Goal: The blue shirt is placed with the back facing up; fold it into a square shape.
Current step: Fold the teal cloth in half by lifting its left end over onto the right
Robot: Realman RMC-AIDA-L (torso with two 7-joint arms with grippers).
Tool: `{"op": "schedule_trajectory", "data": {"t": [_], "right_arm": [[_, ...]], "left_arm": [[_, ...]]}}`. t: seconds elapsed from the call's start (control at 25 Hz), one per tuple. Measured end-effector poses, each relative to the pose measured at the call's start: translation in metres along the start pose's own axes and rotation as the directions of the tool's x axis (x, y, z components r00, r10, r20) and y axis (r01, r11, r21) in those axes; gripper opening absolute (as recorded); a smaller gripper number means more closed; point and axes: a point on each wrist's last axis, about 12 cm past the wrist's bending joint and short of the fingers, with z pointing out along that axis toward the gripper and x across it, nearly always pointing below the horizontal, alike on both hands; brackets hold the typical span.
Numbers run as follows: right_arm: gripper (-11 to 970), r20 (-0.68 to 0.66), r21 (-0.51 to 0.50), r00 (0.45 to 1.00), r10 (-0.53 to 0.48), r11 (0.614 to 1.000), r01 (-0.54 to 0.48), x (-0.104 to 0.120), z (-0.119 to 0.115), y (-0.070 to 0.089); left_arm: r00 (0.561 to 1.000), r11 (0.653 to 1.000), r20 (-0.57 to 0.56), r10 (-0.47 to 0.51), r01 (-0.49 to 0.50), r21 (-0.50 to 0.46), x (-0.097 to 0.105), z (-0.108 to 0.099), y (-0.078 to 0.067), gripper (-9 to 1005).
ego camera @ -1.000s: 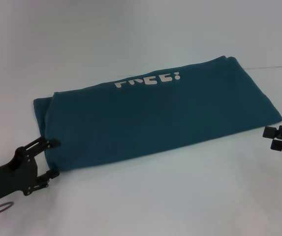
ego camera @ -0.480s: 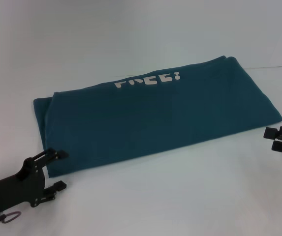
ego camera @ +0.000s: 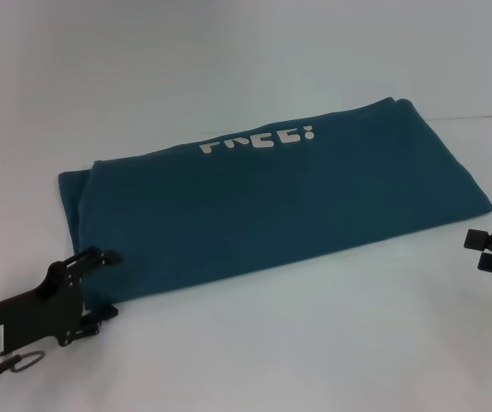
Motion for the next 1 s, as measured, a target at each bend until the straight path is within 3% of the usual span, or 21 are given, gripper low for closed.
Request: {"op": "schedule_trajectory", "data": {"t": [0.44, 0.72, 1.0], "right_arm": [[815, -0.001, 0.000, 1.000, 0.002, 1.000, -0.002, 0.001, -0.001, -0.001], [813, -0.001, 0.001, 1.000, 0.005, 1.000, -0.005, 0.002, -0.002, -0.001], [811, -0.001, 0.001, 1.000, 0.004, 1.000, -0.004, 0.002, -0.002, -0.001]], "left_arm": [[0.999, 1.000, 0.029, 0.025, -0.025, -0.006, -0.006, 0.007, -0.010, 905], [0.997, 0.997, 0.023, 0.069, -0.070, 0.032, -0.009, 0.002, -0.020, 905], [0.999, 0.999, 0.018, 0.029, -0.029, 0.020, -0.007, -0.012, -0.006, 906]]}}
